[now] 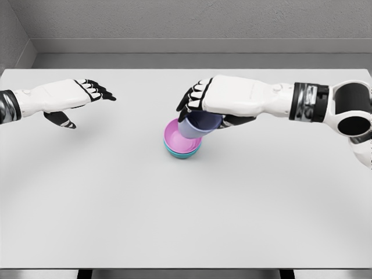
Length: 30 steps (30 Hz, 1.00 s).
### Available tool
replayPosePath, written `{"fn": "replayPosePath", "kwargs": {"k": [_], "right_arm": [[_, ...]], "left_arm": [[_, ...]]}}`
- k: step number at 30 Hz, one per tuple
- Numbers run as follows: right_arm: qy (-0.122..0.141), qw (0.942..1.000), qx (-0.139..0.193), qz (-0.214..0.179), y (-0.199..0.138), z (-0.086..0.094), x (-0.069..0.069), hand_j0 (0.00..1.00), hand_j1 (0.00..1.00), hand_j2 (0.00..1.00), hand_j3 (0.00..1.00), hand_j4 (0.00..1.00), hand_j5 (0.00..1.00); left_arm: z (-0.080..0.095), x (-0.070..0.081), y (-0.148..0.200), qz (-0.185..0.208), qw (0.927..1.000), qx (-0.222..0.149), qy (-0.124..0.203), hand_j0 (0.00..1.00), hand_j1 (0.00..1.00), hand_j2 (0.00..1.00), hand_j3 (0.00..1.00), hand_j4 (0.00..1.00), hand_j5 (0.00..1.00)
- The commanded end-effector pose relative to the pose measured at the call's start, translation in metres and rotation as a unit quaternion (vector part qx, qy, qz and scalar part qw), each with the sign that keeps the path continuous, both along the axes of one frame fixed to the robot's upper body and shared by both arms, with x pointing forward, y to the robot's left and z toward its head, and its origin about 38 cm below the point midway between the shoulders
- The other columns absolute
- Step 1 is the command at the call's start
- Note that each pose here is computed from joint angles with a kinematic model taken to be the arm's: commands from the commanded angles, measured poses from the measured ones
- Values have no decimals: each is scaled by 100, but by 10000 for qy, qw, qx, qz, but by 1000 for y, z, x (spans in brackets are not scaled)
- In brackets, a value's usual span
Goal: Stacking bowl and cup with both arms
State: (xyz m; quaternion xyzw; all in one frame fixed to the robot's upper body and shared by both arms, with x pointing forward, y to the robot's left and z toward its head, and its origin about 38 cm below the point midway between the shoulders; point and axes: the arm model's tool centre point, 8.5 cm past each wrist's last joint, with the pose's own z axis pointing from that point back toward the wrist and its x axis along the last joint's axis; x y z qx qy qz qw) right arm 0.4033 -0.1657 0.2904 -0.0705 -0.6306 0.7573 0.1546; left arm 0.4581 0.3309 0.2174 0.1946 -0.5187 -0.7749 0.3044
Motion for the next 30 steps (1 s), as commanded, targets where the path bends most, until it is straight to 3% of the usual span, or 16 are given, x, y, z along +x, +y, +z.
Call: {"fn": "replayPosePath", "kwargs": {"k": [1,8,15,26,30], "right_arm": [[94,9999,-10,-44,5,-6,3,69,69,69,69,69,69],[102,9999,18,36,13,-8,3,69,69,69,69,69,69],[278,9995,-156,-86,13,-26,11,69,69,69,69,69,69],[230,9995,-174,-102,22,-25,17,69,69,69,69,69,69],[326,9990,-241,-181,19,-33,22,69,69,69,69,69,69]], "left_arm": [[1,0,1,15,10000,-27,-2,100,100,100,100,100,100],[1,0,0,12,10000,-31,5,100,100,100,100,100,100],[1,0,0,15,10000,-34,0,100,100,100,100,100,100],[2,0,2,24,10000,-18,-5,100,100,100,100,100,100],[2,0,2,24,10000,-18,-5,100,100,100,100,100,100]]}}
